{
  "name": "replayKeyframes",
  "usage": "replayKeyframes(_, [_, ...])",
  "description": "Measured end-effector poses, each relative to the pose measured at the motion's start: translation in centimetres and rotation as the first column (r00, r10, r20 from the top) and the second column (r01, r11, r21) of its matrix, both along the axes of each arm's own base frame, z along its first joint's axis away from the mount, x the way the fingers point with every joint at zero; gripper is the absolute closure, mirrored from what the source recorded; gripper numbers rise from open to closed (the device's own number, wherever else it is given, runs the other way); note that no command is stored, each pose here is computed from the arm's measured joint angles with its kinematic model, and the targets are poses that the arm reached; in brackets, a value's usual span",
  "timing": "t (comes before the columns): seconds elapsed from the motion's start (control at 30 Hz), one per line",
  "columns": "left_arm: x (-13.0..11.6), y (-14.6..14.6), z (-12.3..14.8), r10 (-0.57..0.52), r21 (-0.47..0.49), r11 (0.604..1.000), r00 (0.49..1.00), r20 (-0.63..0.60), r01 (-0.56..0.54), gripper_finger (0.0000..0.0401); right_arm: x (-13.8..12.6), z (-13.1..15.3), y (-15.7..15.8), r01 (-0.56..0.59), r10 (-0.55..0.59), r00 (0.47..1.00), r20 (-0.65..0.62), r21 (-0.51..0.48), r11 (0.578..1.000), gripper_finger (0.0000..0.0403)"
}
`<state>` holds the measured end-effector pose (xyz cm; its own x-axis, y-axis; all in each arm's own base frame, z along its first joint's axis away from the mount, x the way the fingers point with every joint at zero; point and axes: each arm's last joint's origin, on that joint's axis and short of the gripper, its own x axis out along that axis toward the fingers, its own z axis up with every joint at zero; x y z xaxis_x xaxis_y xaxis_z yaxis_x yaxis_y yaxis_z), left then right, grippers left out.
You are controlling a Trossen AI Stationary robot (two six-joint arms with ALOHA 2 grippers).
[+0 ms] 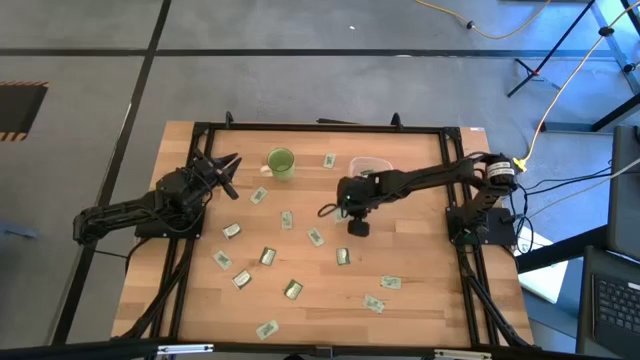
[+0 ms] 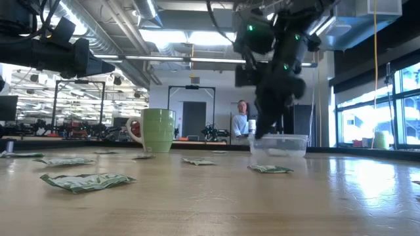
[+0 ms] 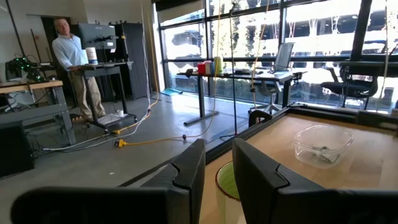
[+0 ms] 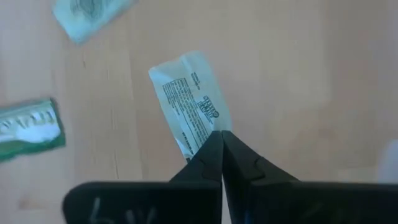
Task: Pick and place items into bin
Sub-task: Put the white stevia packet into the transparent bin
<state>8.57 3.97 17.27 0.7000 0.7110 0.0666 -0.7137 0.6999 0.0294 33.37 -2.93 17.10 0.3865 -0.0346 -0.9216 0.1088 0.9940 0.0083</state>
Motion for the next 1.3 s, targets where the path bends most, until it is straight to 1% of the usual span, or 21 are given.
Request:
replayKeyframes(0.1, [0.0,0.0,0.0,0.000,0.000,1.000,1.000,0.000,0.000,0.0324,-0.7,2.9,-1.1,0.046,-0.045,0.999,0.027,-0.027,0.999,0.0402])
replayKeyframes(0.17, [0.0,0.0,0.0,-0.001,0.000,1.000,1.000,0.000,0.001,0.0324,-1.7,4.9,-2.1,0.107,-0.104,0.992,0.066,-0.049,0.993,0.0402])
replayKeyframes(0.27, [0.0,0.0,0.0,-0.001,0.000,1.000,1.000,0.000,0.001,0.0324,-4.0,7.2,-3.8,0.254,-0.247,0.966,0.070,-0.107,0.961,0.0402])
replayKeyframes(0.33, [0.0,0.0,0.0,-0.001,0.000,1.000,1.000,0.000,0.001,0.0324,-5.3,7.9,-5.0,0.320,-0.316,0.948,0.050,-0.136,0.938,0.0402])
replayKeyframes(0.4, [0.0,0.0,0.0,-0.001,0.000,1.000,1.000,-0.001,0.001,0.0324,-6.0,8.2,-6.1,0.366,-0.363,0.931,0.046,-0.137,0.921,0.0402])
replayKeyframes(0.47, [0.0,0.0,0.0,-0.001,0.000,1.000,1.000,-0.003,0.001,0.0324,-6.3,8.0,-7.1,0.386,-0.383,0.922,0.050,-0.143,0.911,0.0403])
replayKeyframes(0.6, [0.0,0.0,0.0,-0.001,-0.001,1.000,1.000,-0.003,0.001,0.0324,-6.8,6.0,-8.8,0.408,-0.409,0.912,0.019,-0.136,0.903,0.0403])
replayKeyframes(0.77, [0.0,0.0,0.0,0.000,-0.001,1.000,1.000,-0.003,0.000,0.0324,-7.3,2.8,-9.9,0.432,-0.436,0.900,-0.015,-0.109,0.895,0.0403])
replayKeyframes(0.9, [0.0,0.0,0.0,-0.001,-0.001,1.000,1.000,-0.003,0.001,0.0324,-7.6,1.3,-10.3,0.442,-0.449,0.892,-0.048,-0.109,0.890,0.0399])
replayKeyframes(1.0, [0.0,0.0,0.0,-0.001,-0.001,1.000,1.000,-0.003,0.001,0.0324,-7.7,0.9,-10.4,0.445,-0.453,0.889,-0.068,-0.109,0.889,0.0398])
replayKeyframes(1.3, [0.0,0.0,0.0,-0.002,-0.001,1.000,1.000,-0.003,0.002,0.0324,-7.5,0.9,-10.5,0.450,-0.457,0.888,-0.055,-0.108,0.886,0.0392])
